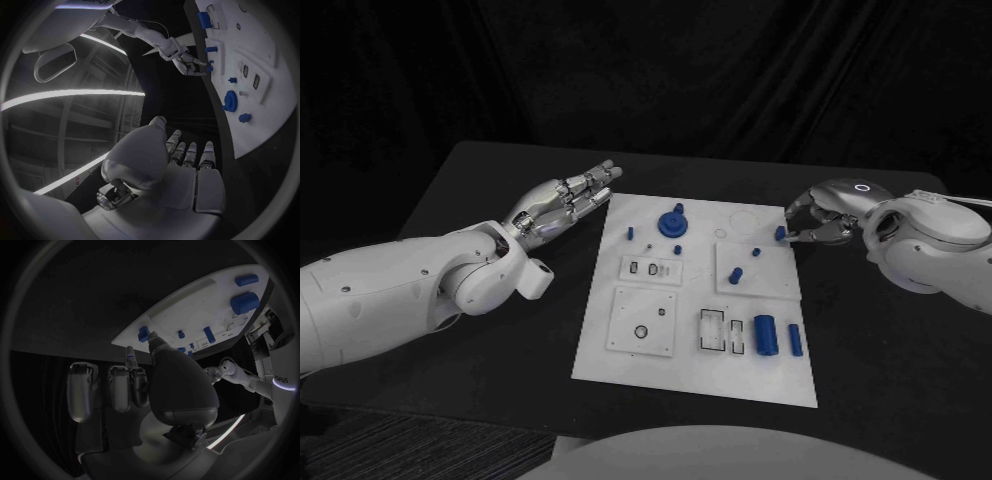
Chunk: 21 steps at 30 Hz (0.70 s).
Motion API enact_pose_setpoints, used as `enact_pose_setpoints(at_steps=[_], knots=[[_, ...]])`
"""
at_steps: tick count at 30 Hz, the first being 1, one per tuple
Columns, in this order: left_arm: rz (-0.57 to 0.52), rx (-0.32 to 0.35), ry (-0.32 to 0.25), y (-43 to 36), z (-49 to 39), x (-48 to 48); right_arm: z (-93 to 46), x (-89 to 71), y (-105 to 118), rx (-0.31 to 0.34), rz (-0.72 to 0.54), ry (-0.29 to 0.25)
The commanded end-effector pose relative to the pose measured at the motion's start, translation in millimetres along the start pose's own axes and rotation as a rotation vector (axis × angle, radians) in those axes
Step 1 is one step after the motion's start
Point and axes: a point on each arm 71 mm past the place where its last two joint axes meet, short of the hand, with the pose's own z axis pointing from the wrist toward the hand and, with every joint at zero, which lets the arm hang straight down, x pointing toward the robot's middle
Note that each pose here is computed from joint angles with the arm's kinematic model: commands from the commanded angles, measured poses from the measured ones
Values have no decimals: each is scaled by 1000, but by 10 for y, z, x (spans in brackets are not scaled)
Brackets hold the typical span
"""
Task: Assemble the parts on the task board
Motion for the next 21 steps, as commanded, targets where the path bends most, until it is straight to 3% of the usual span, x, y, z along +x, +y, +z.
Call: enact_pose_setpoints(at_steps=[1, 21], knots=[[-10, 11, 12, -4, 2, 19, 3, 16, 11, -7, -6, 6], [-14, 3, 17, 2, -3, 22, 64, 75, 91, -32, -7, 19]])
